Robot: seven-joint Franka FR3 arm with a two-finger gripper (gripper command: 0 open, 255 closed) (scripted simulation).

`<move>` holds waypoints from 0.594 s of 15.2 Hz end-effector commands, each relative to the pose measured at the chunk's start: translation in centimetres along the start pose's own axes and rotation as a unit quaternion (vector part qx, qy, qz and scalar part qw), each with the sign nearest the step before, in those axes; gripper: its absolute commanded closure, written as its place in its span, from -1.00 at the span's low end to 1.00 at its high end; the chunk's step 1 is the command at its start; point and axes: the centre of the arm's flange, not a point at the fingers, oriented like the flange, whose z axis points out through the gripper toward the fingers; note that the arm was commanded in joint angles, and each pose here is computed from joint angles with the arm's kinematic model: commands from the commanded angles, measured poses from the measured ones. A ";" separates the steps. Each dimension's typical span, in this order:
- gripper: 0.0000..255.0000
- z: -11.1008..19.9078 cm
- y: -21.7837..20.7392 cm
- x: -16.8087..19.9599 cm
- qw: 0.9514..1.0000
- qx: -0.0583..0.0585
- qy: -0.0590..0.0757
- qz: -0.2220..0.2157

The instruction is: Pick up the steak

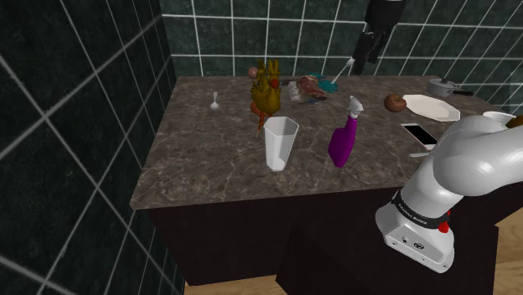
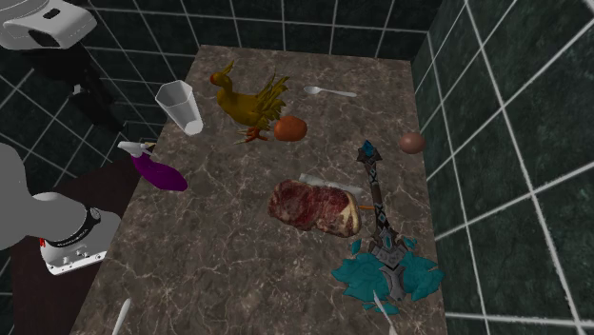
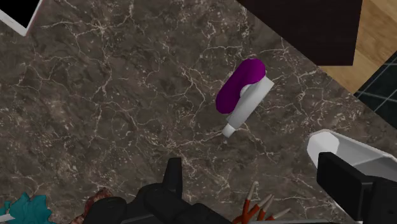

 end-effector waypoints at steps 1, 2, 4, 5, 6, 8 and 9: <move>-1.00 0.0 0.0 0.0 1.000 0.000 0.000 0.000; -1.00 1.0 0.2 0.7 1.000 -0.011 0.000 -0.006; -1.00 2.9 0.6 2.2 0.999 -0.032 0.001 -0.017; -1.00 3.9 0.8 2.9 0.999 -0.042 0.002 -0.023; -1.00 4.8 1.1 3.6 0.998 -0.053 0.002 -0.029; -1.00 6.7 1.6 5.1 0.996 -0.074 0.003 -0.041; -1.00 7.7 1.8 5.8 0.995 -0.084 0.003 -0.047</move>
